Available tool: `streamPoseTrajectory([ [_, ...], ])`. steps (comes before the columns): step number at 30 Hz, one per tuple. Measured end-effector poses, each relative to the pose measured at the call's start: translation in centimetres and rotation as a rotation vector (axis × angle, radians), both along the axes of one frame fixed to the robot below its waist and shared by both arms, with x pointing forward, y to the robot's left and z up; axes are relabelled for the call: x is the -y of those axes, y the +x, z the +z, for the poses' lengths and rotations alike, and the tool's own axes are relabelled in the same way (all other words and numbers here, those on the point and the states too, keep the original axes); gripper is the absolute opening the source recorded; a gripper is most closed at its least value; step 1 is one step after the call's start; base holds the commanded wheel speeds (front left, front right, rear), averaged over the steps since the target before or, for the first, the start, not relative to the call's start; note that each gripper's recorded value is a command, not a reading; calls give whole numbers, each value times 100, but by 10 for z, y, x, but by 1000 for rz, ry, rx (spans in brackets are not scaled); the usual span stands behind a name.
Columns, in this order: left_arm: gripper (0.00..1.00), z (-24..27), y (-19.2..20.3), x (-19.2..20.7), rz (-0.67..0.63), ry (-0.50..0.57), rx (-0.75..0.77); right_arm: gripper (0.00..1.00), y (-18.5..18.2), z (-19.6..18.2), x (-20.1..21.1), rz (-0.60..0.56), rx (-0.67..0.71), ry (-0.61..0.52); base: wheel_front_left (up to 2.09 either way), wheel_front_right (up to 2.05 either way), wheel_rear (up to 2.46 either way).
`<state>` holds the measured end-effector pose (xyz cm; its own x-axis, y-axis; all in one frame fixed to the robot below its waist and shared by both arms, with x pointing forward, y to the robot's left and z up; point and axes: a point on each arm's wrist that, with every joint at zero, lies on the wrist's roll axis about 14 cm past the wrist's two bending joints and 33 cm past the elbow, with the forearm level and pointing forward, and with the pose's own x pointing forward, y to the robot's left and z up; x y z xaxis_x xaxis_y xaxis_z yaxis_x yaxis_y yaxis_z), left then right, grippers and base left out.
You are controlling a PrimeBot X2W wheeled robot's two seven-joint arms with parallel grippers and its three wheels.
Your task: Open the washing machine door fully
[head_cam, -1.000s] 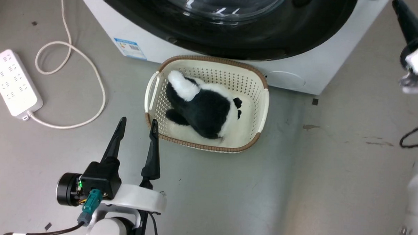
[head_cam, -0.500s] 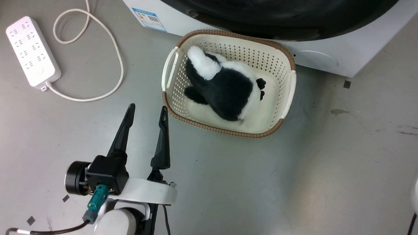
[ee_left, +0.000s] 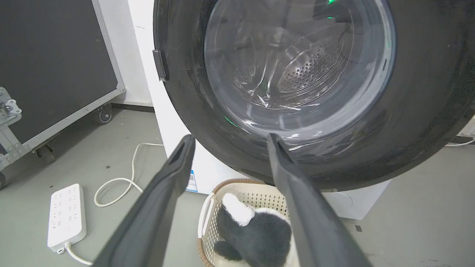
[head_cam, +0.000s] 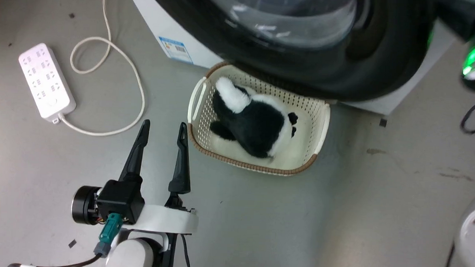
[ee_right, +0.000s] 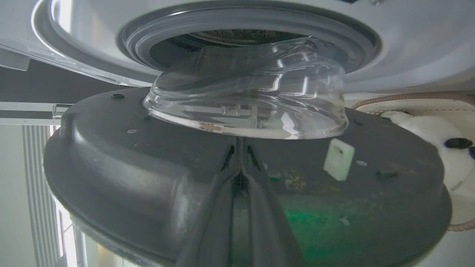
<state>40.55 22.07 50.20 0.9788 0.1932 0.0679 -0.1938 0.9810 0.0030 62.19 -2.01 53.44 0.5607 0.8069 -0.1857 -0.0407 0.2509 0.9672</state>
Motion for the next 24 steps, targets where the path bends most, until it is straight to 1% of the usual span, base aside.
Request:
streamPoseTrajectory([
  [2, 100, 4, -2, 1, -2, -1, 13, 0, -11, 0, -7, 39, -15, 25, 0, 0, 0],
  [3, 100, 8, -8, 2, -3, -5, 22, 0, -29, -3, -15, 83, -31, 34, 0, 0, 0],
  [7, 100, 9, -19, 4, -6, -14, 23, 0, -57, -13, -25, 144, -56, 33, 0, 0, 0],
  [12, 100, 15, -33, 3, -7, -12, 34, 0, -101, -26, -45, 247, -92, 38, 0, 0, 0],
  [24, 100, 2, -62, 15, -41, -35, -7, 0, -202, -33, -111, 479, -91, 114, 0, 0, 0],
])
